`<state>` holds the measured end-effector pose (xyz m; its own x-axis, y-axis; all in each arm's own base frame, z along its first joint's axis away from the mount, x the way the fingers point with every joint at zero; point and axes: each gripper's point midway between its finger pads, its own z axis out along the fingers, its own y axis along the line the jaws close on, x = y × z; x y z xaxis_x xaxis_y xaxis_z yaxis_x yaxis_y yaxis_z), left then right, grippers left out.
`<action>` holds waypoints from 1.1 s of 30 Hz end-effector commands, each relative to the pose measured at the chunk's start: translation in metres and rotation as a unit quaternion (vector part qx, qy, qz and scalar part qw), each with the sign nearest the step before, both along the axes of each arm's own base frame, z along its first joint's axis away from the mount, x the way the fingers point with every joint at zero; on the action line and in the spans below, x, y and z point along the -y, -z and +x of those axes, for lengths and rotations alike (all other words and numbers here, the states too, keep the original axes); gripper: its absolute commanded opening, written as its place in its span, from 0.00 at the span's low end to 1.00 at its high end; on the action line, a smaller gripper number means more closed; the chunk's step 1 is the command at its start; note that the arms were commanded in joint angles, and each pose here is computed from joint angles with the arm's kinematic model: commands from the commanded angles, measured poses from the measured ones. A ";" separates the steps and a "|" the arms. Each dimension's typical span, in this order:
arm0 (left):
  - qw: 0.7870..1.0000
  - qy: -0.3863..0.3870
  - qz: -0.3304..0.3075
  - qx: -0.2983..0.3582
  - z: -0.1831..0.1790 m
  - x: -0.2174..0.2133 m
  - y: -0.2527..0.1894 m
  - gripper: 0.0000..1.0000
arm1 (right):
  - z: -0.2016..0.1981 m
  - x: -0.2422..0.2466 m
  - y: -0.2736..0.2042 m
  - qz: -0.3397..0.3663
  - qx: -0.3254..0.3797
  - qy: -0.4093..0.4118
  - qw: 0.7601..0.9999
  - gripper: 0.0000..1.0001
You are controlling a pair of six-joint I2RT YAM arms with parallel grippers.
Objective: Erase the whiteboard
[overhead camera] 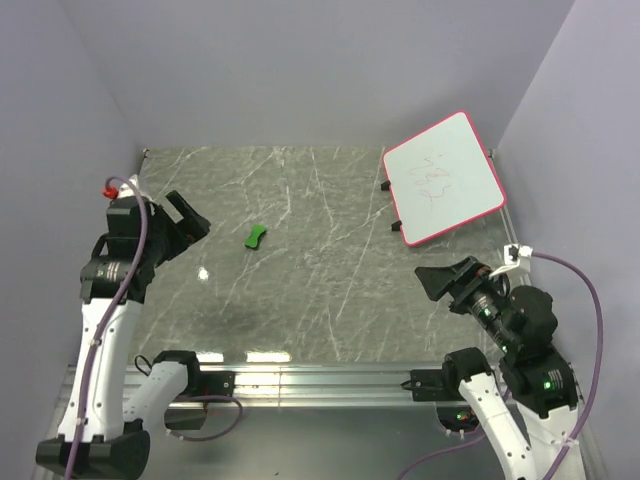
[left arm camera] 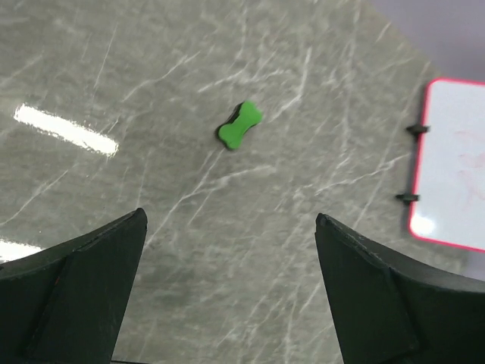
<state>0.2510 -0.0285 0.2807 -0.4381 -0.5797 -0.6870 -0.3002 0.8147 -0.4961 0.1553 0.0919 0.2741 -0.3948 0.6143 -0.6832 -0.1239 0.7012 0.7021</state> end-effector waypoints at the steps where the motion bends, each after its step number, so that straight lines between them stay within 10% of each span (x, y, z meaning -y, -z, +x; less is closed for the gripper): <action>1: 0.999 0.041 0.026 0.017 0.014 0.005 0.006 0.99 | -0.011 -0.013 0.006 -0.027 -0.046 -0.057 0.997 1.00; 33: 0.938 0.234 0.229 -0.113 0.166 0.089 0.181 0.98 | 0.002 0.032 0.012 -0.106 -0.123 0.059 0.985 1.00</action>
<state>0.3856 -0.1130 0.0869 -0.7818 -0.0069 -0.6235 0.0499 0.9960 -0.0736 0.1535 0.0679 0.2480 -0.5431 0.5020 -0.6730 0.0997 0.8345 0.5420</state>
